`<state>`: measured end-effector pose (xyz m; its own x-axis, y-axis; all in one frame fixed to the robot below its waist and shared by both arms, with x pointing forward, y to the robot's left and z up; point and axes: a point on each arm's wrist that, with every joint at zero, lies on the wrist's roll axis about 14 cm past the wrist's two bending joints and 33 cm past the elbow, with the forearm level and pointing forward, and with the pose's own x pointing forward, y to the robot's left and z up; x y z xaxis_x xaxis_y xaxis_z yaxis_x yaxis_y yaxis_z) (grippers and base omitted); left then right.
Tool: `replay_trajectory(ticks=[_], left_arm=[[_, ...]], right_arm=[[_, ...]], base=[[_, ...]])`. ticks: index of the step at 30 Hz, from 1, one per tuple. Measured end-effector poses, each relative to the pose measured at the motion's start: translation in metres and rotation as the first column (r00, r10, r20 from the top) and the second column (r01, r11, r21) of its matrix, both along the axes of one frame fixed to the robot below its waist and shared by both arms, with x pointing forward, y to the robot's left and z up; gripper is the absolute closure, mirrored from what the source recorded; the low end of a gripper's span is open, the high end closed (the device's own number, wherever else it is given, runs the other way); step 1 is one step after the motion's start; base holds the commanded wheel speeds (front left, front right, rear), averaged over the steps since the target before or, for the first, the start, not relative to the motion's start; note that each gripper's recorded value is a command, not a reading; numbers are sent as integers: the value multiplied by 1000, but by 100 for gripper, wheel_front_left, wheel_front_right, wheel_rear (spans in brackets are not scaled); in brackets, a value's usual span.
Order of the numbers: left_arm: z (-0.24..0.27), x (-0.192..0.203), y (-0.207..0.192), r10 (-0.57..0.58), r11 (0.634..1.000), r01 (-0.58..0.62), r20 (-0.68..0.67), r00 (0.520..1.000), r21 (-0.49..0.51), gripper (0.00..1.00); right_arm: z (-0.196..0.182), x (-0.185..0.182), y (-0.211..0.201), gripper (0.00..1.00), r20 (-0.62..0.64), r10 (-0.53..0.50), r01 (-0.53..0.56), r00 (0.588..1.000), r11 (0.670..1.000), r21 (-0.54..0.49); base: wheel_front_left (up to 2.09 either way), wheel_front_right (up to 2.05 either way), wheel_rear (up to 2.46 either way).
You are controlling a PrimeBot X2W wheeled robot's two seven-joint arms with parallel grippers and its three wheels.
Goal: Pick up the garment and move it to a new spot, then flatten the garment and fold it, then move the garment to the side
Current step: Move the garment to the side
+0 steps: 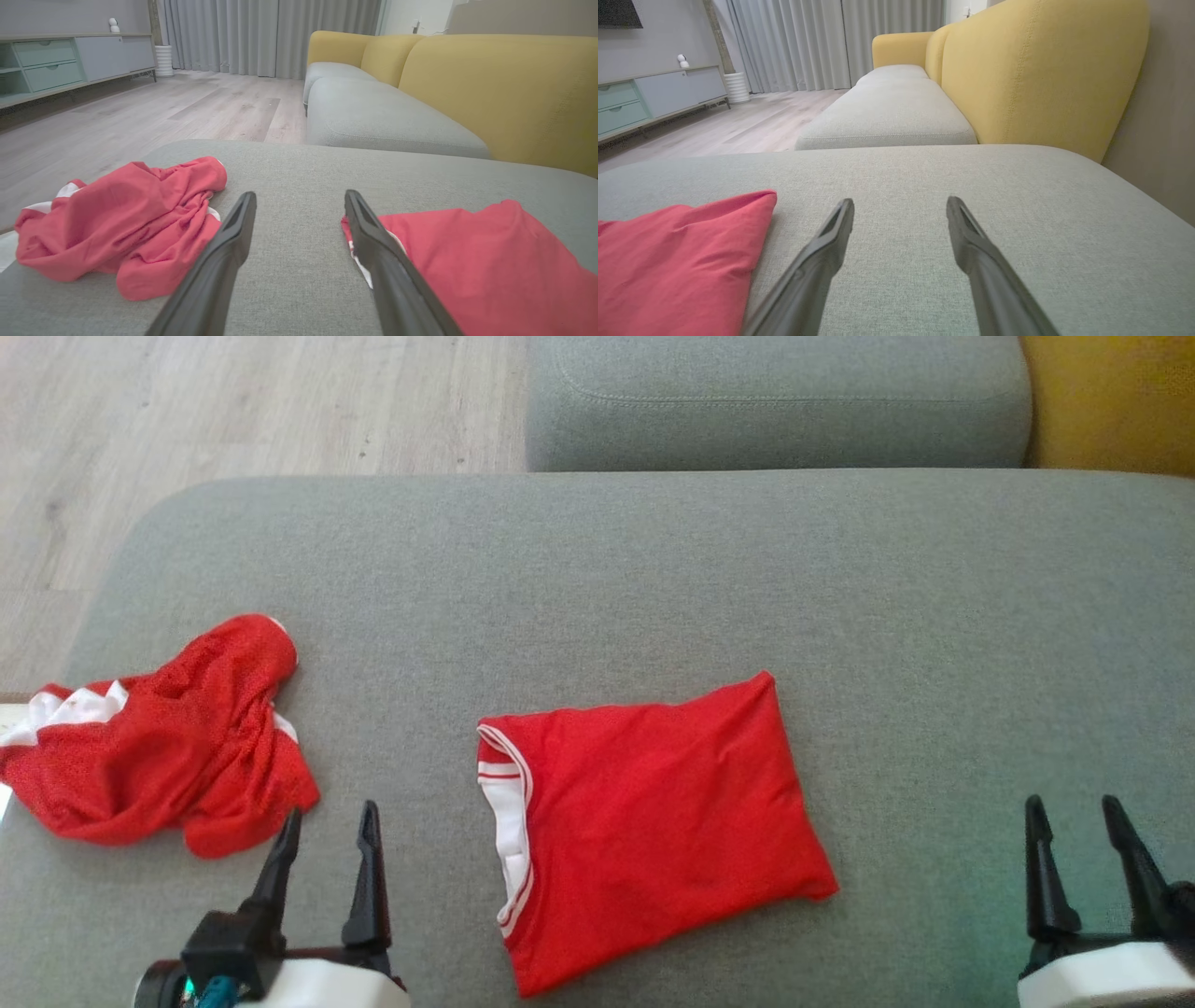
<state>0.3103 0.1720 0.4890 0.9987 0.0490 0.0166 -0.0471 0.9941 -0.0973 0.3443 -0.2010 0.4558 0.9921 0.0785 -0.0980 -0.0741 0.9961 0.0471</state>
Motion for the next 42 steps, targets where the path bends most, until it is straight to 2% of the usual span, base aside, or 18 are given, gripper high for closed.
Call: replay_trajectory(ticks=[6,8,10,13,15,17,21,25,27,28,29,33,36,39,42], left_arm=[[-4,1,1,-1,1000,1,-13,1000,8,0],[-5,3,2,1,1000,0,-21,1000,8,0],[-7,6,1,1,1000,0,-26,1000,7,0],[-9,12,-2,-5,1000,4,-34,999,-5,0],[-9,19,-7,-18,1000,18,-34,999,-14,0],[-8,25,-10,-23,1000,23,-32,999,-15,0],[-6,29,-9,-6,999,5,-27,1000,-35,0],[-7,27,-3,24,999,-26,-34,999,-38,0],[-9,26,0,36,999,-37,-40,999,-36,0],[-9,26,-1,36,999,-37,-41,999,-37,0],[-9,27,-2,33,999,-34,-42,999,-42,0],[-4,34,-9,12,999,-13,-23,1000,-45,0],[-1,42,-18,-17,999,16,-10,1000,-51,0],[0,52,-34,-67,996,67,-2,998,-58,0],[1,68,-53,-132,990,133,11,991,-55,0]], right_arm=[[-5,2,9,0,-13,25,-24,1000,1000,13],[0,8,20,0,-4,43,-43,999,997,60],[7,20,37,0,-11,91,-89,996,990,105],[7,41,71,0,-108,201,-178,974,965,191],[-3,50,92,0,-212,274,-222,938,945,241],[-18,52,110,0,-322,341,-253,883,924,286],[-56,42,130,0,-526,415,-285,743,906,312],[-79,31,140,0,-634,443,-297,634,896,330],[-82,30,145,0,-653,457,-289,604,889,355],[-83,32,147,59,-656,460,-288,598,888,359],[-81,36,148,100,-653,461,-281,600,886,368],[-73,49,149,100,-613,454,-223,646,881,418],[-66,60,128,100,-587,394,-173,707,901,397],[-54,80,85,100,-551,277,-79,787,931,356],[-38,102,25,100,-497,117,36,860,957,288]], base=[[0,0,0],[0,0,0],[0,0,0],[0,0,0],[0,0,0],[0,0,0],[0,0,0],[0,0,0],[0,0,0],[0,0,0],[0,0,0],[0,0,0],[0,0,0],[0,0,0],[0,0,0]])
